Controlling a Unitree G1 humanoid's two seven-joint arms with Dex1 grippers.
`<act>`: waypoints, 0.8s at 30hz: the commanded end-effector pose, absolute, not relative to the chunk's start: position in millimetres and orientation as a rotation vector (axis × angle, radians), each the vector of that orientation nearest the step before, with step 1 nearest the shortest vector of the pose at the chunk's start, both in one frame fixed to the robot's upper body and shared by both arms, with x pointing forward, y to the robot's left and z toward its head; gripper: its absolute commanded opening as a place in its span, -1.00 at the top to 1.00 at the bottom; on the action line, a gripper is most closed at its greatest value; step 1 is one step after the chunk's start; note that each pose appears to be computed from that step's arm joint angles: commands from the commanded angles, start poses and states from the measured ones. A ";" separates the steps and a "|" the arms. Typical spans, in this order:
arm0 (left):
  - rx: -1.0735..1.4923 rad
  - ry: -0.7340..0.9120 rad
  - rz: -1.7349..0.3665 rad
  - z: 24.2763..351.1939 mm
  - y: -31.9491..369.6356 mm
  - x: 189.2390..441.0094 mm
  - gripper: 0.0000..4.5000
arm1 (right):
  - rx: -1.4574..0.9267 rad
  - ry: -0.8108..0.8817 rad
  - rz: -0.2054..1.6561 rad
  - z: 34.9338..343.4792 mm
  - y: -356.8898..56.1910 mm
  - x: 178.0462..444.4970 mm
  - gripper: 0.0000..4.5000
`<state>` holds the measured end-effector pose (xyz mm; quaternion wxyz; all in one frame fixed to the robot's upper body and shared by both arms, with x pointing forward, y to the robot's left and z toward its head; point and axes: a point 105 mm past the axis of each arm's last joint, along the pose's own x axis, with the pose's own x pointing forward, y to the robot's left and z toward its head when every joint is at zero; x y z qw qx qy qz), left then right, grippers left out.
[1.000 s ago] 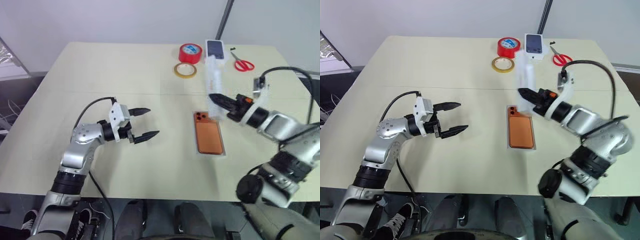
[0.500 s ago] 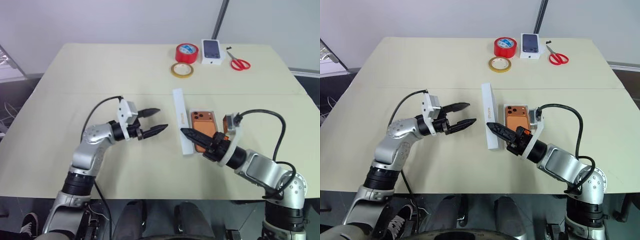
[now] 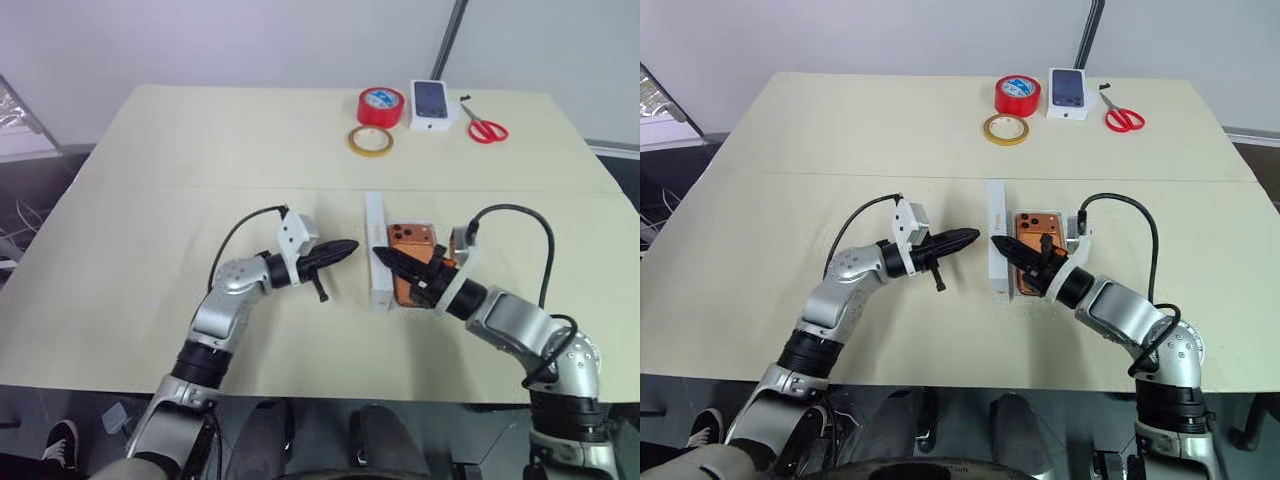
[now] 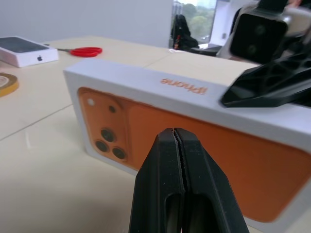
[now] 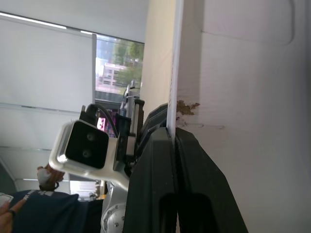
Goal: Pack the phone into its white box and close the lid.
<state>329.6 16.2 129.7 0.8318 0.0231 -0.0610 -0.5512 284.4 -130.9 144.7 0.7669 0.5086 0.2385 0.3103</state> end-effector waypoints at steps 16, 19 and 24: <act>0.035 -0.137 -1.340 118.9 -69.2 327.0 1.00 | 0.416 0.244 0.409 163.4 -247.9 311.0 -0.32; 0.030 -0.142 -1.341 120.6 -66.5 327.7 1.00 | 0.239 0.206 0.428 157.1 -238.4 316.7 -0.10; 0.030 -0.131 -1.270 126.8 -41.8 339.5 1.00 | -0.094 0.143 0.397 145.0 -230.8 325.3 0.91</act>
